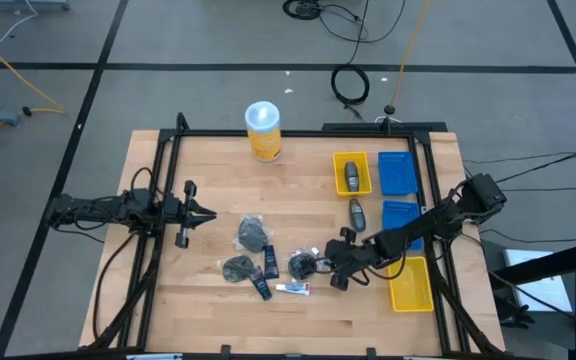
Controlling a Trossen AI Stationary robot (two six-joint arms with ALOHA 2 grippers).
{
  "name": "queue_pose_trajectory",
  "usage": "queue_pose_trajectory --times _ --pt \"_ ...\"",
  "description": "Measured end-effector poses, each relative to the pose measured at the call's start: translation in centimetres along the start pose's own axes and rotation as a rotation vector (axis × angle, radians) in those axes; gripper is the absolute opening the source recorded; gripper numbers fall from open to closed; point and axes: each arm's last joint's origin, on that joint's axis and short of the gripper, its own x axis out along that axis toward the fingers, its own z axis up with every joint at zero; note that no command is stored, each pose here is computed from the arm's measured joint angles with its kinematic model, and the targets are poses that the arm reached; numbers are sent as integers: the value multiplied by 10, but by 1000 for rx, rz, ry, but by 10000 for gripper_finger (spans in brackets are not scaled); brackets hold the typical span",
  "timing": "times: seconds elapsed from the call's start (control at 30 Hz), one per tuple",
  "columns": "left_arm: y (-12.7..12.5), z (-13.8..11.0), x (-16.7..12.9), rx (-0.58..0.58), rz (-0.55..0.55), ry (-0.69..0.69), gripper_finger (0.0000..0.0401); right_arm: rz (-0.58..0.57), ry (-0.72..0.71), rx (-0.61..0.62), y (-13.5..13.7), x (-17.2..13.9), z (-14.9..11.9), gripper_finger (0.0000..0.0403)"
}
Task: Pick & Place Travel size toiletries
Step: Put the top right white toothpaste into the bottom blue basket
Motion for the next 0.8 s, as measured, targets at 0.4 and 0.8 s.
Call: queue_pose_trajectory --times 0.4,0.8 --pt "0 0 0 0 0 0 33 -24 -138 26 -6 -33 21 8" --pt "0 0 0 0 0 0 33 -362 -65 372 -60 -129 0 3"
